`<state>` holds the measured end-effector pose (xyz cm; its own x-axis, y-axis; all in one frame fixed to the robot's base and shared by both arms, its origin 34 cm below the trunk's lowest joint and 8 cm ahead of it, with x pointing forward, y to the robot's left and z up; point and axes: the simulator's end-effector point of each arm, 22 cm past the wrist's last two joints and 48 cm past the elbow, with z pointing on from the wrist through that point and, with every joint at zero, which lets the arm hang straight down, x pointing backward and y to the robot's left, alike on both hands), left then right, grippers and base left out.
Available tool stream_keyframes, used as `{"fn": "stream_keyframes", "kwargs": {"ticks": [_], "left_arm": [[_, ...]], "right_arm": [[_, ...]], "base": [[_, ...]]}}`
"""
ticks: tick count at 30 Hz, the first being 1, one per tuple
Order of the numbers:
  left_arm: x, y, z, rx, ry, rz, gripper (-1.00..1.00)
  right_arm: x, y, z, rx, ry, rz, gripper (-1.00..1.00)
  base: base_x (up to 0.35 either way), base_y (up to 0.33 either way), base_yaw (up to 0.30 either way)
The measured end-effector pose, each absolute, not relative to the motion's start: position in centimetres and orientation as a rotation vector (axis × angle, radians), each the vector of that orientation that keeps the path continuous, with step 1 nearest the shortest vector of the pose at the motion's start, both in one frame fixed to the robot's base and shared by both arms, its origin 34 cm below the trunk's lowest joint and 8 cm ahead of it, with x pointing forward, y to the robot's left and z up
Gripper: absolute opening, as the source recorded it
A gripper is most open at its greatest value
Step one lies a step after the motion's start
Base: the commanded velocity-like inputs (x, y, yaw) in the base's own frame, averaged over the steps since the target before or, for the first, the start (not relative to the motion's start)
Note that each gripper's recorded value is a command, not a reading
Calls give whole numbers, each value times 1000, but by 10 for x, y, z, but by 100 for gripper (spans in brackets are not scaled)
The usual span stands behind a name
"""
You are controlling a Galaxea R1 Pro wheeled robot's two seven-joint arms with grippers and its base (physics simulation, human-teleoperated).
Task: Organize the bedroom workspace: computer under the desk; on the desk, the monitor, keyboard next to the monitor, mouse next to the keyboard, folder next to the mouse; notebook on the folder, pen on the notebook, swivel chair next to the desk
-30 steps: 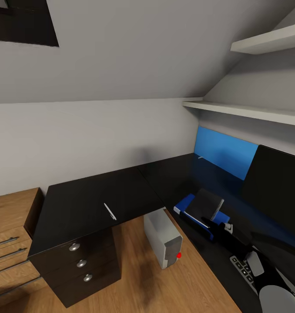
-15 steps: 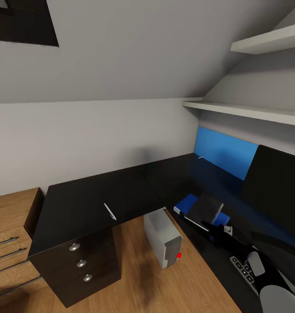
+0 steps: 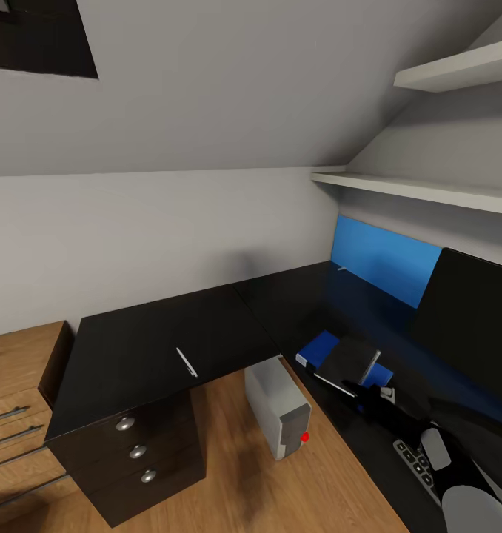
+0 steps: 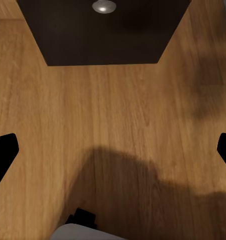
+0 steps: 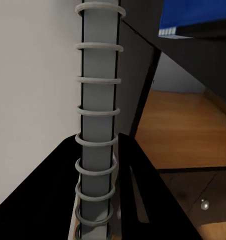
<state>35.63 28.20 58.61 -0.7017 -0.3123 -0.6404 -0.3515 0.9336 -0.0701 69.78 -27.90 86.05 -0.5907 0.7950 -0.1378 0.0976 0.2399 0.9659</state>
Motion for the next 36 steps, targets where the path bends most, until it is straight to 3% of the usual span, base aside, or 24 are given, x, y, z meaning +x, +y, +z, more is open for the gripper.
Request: {"fn": "stream_keyframes", "kwargs": {"ticks": [21, 36], "left_arm": [[355, 283, 585, -471, 2401, 76, 100], [355, 284, 585, -473, 2401, 78, 100]], "right_arm": [[698, -285, 858, 845, 1866, 1379, -100], [698, -293, 846, 900, 1893, 1329, -100]], "base": [[125, -24, 0], [11, -5, 0]]}}
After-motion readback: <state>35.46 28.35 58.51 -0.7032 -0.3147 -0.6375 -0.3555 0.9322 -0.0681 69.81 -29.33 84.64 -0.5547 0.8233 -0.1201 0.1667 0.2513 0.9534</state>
